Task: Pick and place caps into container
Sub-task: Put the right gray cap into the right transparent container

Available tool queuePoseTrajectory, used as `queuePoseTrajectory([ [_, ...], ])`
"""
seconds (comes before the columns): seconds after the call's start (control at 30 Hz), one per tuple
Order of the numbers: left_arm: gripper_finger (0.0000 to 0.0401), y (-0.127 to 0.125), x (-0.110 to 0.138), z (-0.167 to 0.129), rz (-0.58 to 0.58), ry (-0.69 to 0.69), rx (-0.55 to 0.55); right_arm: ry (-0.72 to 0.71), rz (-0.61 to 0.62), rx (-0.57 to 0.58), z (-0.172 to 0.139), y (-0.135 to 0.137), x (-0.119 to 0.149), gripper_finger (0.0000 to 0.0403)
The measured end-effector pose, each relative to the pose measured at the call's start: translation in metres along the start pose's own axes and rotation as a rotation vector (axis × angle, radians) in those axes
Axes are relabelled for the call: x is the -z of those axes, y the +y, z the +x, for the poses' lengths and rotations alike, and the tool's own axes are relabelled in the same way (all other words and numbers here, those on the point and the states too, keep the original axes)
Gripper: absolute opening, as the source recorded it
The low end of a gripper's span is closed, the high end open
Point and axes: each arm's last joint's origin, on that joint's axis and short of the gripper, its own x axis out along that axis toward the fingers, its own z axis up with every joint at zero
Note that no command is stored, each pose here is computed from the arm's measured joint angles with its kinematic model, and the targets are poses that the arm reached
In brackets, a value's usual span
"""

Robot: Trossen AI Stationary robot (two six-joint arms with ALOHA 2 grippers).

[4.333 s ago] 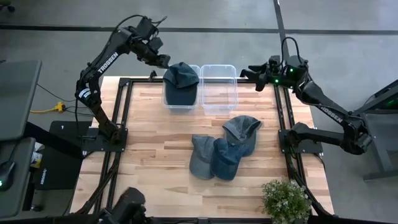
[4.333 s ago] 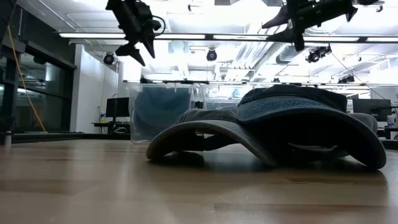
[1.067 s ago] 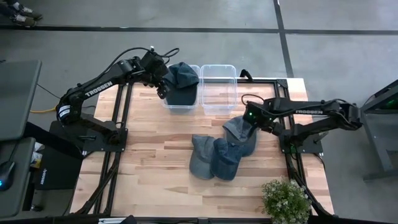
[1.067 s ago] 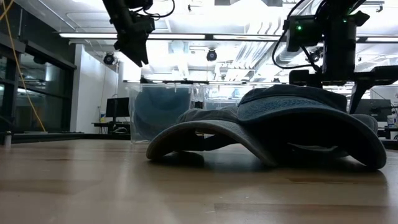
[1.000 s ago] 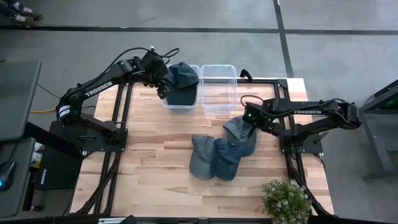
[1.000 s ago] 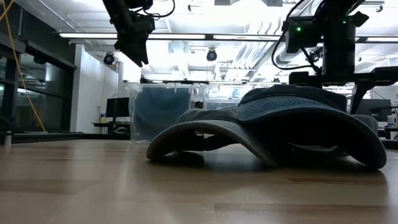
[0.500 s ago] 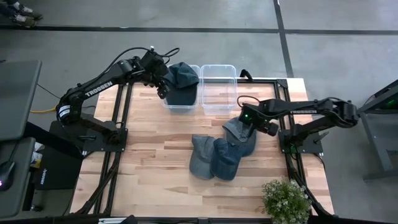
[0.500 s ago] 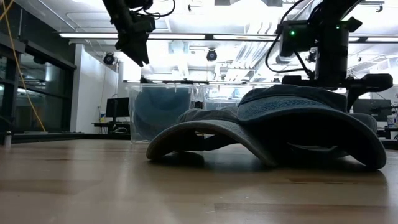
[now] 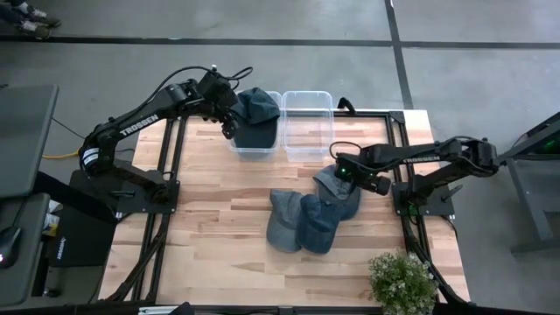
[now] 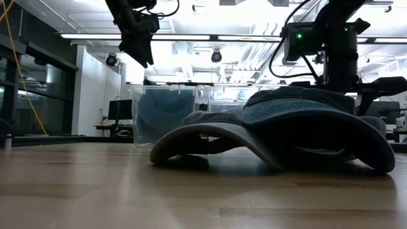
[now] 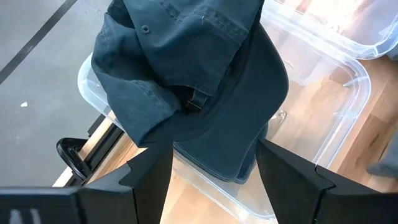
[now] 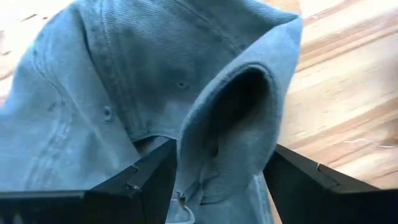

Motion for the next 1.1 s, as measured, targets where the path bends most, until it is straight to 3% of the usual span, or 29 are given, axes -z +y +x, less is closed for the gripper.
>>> queuePoseTrajectory([
  [0.43, 0.0229, 0.0, 0.0, 0.0, 0.0, 0.0, 0.001, -0.009, -0.051, 0.052, -0.001, -0.008, 0.008, 0.0178],
  [1.1, 0.0229, 0.001, 0.0, 0.0, 0.018, 0.003, -0.03, -0.024, -0.115, 0.093, -0.002, -0.013, 0.009, 0.0015],
])
